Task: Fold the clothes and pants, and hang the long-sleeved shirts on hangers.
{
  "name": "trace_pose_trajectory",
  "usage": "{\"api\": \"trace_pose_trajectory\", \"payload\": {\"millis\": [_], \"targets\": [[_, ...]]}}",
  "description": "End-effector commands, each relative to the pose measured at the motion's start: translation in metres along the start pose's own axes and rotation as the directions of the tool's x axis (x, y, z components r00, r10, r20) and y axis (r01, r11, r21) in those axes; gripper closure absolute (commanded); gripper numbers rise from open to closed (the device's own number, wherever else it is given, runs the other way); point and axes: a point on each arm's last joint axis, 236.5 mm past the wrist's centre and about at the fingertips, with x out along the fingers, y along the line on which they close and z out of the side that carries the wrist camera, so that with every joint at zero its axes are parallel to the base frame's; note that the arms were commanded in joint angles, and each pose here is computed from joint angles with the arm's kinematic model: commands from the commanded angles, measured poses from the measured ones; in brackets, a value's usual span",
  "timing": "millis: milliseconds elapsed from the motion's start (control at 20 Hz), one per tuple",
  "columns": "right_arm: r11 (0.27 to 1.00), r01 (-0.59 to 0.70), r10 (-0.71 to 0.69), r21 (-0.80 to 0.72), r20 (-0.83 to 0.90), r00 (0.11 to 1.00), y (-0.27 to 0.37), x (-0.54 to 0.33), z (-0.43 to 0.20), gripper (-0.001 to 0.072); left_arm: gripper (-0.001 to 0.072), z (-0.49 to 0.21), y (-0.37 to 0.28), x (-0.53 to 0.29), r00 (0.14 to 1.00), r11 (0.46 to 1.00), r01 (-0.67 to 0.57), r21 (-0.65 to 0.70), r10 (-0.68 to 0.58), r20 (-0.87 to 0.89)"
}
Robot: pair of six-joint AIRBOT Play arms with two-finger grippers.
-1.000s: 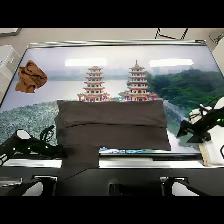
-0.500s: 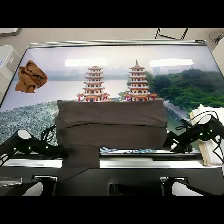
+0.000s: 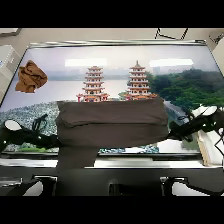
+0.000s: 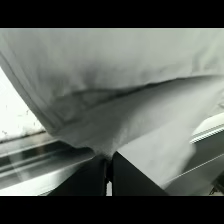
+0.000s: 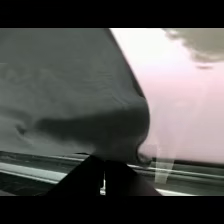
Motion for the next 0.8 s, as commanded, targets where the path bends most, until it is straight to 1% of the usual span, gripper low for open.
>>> {"api": "trace_pose_trajectory", "payload": {"millis": [0,50,250,350,450,550,750], "targets": [[0.995,-0.085,0.087,-0.042,0.045,0.995,0.036,-0.036,0.015,0.0682,0.0687,0.028,-0.016,-0.033,0.996,0.999,0.005,0.05,-0.009,0.086],[0.994,-0.1,0.104,-0.048,0.088,0.991,0.045,-0.049,0.025,0.0682,0.0687,0.04,-0.02,-0.042,0.992,0.999,0.001,0.049,-0.007,0.122],[0.994,-0.087,0.1,-0.06,0.273,0.957,0.063,-0.093,0.076,0.0682,0.0688,0.104,-0.025,-0.081,0.949,0.998,-0.046,0.032,0.034,0.314],[0.993,-0.074,0.098,-0.087,0.32,0.942,0.08,-0.093,0.104,0.0682,0.0687,0.137,-0.03,-0.086,0.938,0.998,-0.042,0.047,0.024,0.345],[0.994,-0.075,0.099,-0.081,0.367,0.925,0.095,-0.083,0.135,0.0681,0.0687,0.167,-0.034,-0.084,0.942,0.997,-0.04,0.065,0.016,0.336],[0.994,-0.077,0.099,-0.072,0.372,0.923,0.103,-0.068,0.157,0.0681,0.0687,0.197,-0.03,-0.083,0.943,0.999,-0.028,0.036,0.014,0.333],[0.995,-0.095,0.101,-0.036,0.299,0.949,0.102,-0.027,0.169,0.0678,0.0686,0.229,-0.009,-0.057,0.959,0.999,-0.004,-0.035,0.014,0.282]]}}
